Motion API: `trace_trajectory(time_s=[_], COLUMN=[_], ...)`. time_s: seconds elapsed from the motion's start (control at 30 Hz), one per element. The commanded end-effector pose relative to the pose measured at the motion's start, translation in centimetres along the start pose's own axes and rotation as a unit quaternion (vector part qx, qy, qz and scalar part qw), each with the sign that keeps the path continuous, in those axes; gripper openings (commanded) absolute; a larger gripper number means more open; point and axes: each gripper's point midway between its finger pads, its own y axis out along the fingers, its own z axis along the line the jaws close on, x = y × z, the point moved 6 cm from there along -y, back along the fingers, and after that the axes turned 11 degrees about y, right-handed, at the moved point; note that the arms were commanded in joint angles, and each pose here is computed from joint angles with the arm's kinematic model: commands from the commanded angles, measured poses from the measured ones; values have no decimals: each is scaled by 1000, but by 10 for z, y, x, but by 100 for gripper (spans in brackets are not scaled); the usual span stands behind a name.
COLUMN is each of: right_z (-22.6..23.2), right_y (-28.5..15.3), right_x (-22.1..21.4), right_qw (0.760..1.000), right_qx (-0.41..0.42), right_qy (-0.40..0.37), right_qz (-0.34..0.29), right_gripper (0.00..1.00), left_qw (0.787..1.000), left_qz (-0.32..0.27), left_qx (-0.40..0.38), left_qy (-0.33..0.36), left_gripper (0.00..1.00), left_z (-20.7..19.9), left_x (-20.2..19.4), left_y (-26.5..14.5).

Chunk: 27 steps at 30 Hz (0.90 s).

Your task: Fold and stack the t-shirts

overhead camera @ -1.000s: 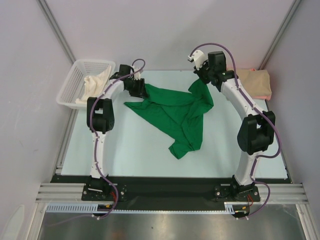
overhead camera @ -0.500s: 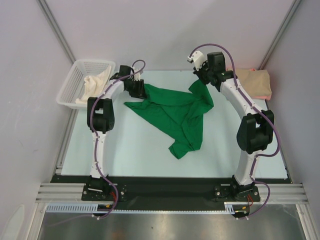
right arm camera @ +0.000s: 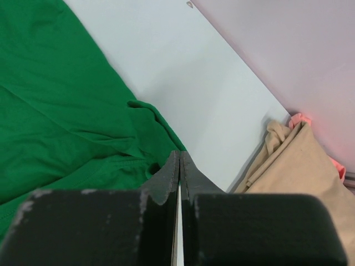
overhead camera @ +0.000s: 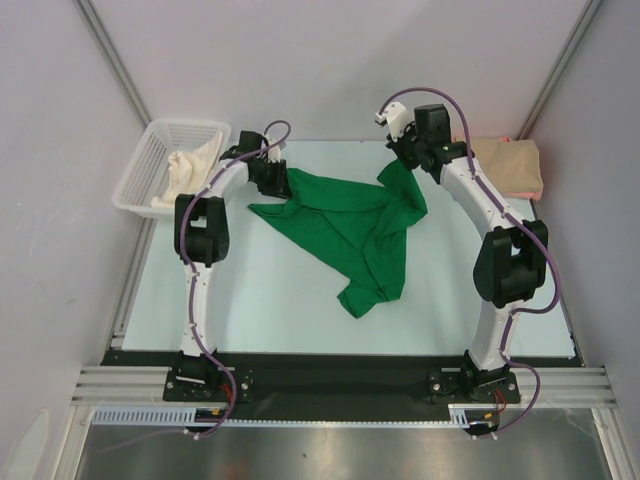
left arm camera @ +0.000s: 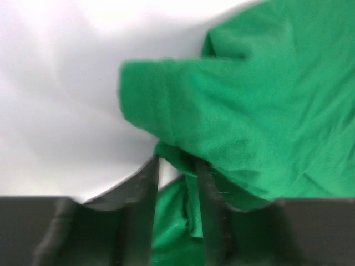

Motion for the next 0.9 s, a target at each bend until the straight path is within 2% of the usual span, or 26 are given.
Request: trace_trajectory(time_s=[0.0,0.13,0.37,0.53,0.87], right_z=[-1,0,0,-1,1], right_y=[-6,-4,-5,-9,-20], right_x=[12,12,13,13,8], right_qw=[1000,1000,999,999,999], right_qx=[0,4,7,6,8], right_qy=[3,6,11,14,19], right_qz=[-26,-29,-30,-33,-33], right_gripper=[0,0,0,0,0], left_qw=[999,998,998,998,998], left_qz=[-22,-25,-23,-18,-4], left_qx=[43,49,46,42,41], left_qy=[8,14,27,36,38], left_gripper=[41,43,33,33,24], left_z=[6,5,1,-4,-8], left_x=[19,22,23,22,13], left_y=[-8,-8,-7,-5,-3])
